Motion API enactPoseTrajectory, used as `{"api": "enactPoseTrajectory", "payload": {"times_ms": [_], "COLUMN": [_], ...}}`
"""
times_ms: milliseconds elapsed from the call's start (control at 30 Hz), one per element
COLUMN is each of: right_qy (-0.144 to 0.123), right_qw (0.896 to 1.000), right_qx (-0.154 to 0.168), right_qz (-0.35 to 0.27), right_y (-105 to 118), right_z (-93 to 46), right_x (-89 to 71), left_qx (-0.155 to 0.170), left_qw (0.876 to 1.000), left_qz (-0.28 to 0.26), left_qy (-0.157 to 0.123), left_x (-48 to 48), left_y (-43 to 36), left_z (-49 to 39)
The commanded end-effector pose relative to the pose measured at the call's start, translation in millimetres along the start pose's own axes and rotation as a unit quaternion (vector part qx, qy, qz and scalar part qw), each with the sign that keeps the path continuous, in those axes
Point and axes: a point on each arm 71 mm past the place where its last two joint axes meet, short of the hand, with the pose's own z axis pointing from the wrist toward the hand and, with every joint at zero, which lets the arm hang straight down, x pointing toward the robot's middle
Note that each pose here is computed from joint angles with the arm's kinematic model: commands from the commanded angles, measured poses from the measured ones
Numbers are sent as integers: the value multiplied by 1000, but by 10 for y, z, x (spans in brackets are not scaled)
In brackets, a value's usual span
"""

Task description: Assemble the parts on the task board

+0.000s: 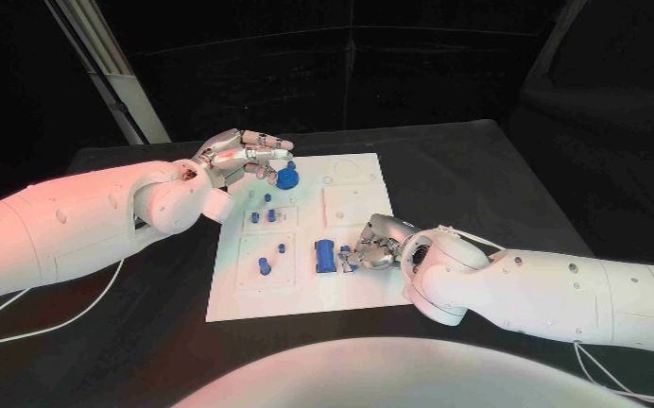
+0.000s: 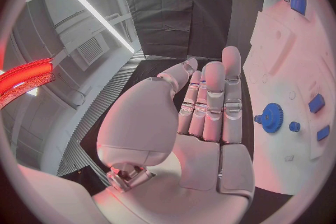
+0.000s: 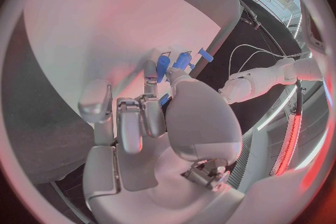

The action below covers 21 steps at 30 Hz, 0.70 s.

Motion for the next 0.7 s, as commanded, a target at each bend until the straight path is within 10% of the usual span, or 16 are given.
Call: {"api": "enactPoseTrajectory", "payload": {"times_ms": [33, 700], "right_qy": [-4, -10], "right_qw": [1000, 1000], "right_qx": [-8, -15], "right_qz": [-6, -11], "right_y": [25, 25], "right_z": [-8, -23], "right_x": [-1, -15], "left_qx": [-1, -3], "left_qw": [1000, 1000], "left_qz": [-1, -1], "left_qy": [8, 8], "left_x": [16, 14], "left_y": [-9, -6], "left_z": [8, 12]}}
